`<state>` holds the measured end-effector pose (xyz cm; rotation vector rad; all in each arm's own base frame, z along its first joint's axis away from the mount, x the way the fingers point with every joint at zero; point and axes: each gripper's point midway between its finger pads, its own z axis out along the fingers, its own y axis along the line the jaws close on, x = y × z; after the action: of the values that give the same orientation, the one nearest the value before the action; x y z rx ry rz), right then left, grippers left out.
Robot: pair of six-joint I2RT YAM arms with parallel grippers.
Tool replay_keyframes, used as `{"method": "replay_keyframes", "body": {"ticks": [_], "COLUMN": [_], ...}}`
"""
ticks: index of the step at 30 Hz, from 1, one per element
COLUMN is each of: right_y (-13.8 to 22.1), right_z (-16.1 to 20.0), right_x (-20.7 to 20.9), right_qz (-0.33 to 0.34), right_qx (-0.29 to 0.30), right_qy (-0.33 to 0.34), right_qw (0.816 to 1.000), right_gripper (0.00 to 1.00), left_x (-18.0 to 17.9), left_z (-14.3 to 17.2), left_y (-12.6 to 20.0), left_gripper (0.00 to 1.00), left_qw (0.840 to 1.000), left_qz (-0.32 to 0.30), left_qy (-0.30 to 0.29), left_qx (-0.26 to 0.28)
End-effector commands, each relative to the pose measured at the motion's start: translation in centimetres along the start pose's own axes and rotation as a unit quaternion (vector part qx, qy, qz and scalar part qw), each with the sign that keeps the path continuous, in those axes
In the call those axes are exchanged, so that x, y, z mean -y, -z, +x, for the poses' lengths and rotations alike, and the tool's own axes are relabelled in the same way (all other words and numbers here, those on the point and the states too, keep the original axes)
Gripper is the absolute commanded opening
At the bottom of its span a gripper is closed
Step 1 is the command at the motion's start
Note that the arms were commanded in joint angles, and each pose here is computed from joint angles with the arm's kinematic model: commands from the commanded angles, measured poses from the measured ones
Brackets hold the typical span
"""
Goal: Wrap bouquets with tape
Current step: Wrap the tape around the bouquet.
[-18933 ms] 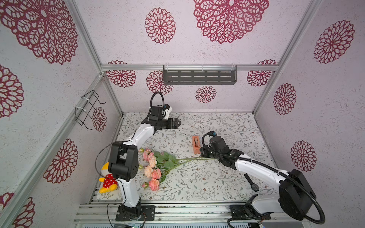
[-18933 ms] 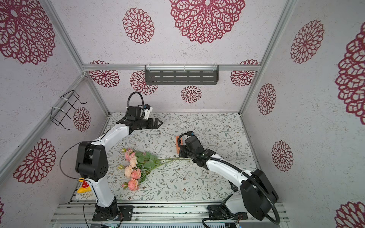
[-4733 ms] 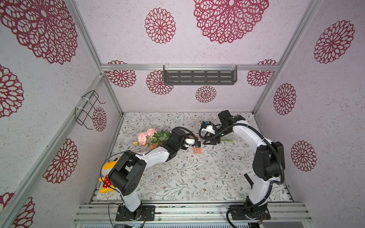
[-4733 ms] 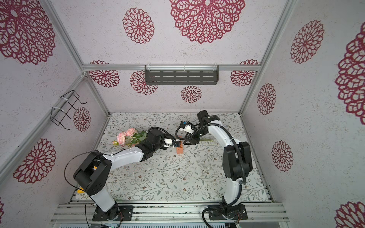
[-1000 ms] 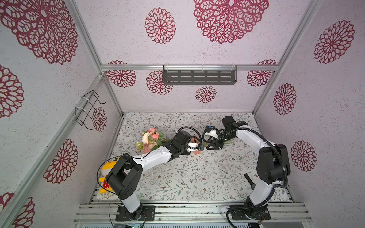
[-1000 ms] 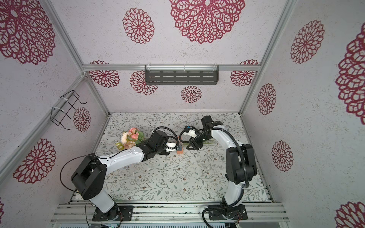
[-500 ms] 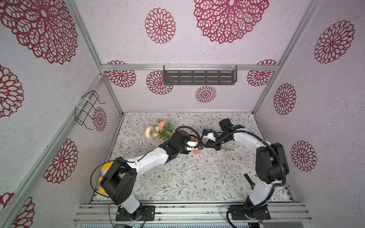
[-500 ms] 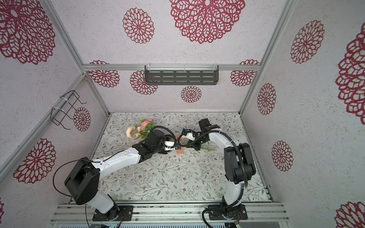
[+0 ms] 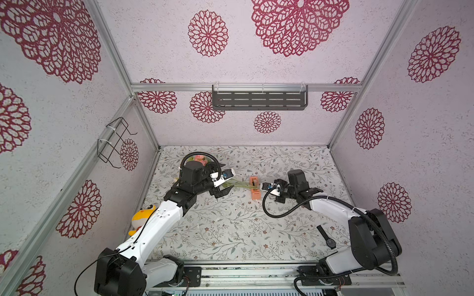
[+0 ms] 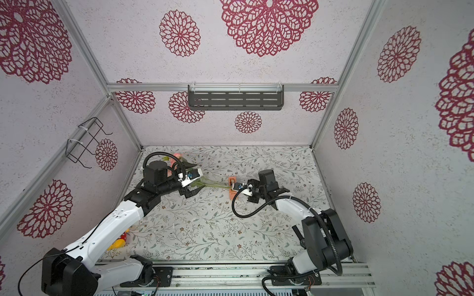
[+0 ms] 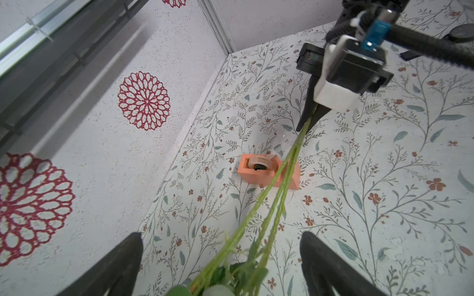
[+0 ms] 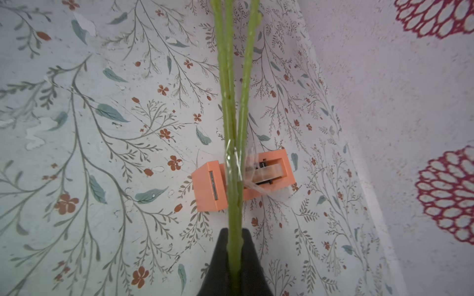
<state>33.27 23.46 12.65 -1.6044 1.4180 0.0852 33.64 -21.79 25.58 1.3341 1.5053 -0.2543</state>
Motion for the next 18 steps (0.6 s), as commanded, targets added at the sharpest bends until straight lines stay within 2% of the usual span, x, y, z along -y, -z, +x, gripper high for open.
{"method": "replay_keyframes", "body": {"ticks": [1, 3, 6, 9, 12, 14, 18], "right_y": [1.8, 2.0, 2.5, 3.1, 4.8, 4.6, 4.6], "right_z": [-3.3, -3.6, -4.2, -4.6, -5.7, -5.5, -5.5], "right_x": [5.4, 5.7, 6.3, 6.7, 7.7, 7.6, 7.6], "right_qz": [0.161, 0.201, 0.269, 0.313, 0.385, 0.393, 0.418], "right_qx": [0.02, 0.009, -0.003, -0.003, 0.016, -0.005, -0.007], "right_qy": [0.123, 0.171, 0.222, 0.255, 0.27, 0.302, 0.316], "right_qw": [0.979, 0.965, 0.937, 0.915, 0.883, 0.868, 0.852], "right_gripper": [0.0, 0.0, 0.0, 0.0, 0.0, 0.0, 0.0], "left_x": [3.5, 3.5, 4.3, 6.1, 7.1, 7.3, 7.2], "left_z": [-0.3, 0.3, 1.3, 2.2, 3.0, 3.6, 5.8], "left_y": [-1.0, -2.3, -4.5, -6.3, -7.3, -7.9, -9.4], "left_gripper": [0.98, 0.98, 0.98, 0.98, 0.98, 0.98, 0.98], "left_qw": [0.989, 0.983, 0.978, 0.972, 0.967, 0.964, 0.955], "left_qz": [0.14, 0.171, 0.199, 0.22, 0.239, 0.245, 0.254], "left_qy": [0.042, 0.058, 0.047, 0.023, 0.028, 0.034, 0.039], "left_qx": [0.002, -0.018, -0.046, -0.074, -0.084, -0.093, -0.148]}}
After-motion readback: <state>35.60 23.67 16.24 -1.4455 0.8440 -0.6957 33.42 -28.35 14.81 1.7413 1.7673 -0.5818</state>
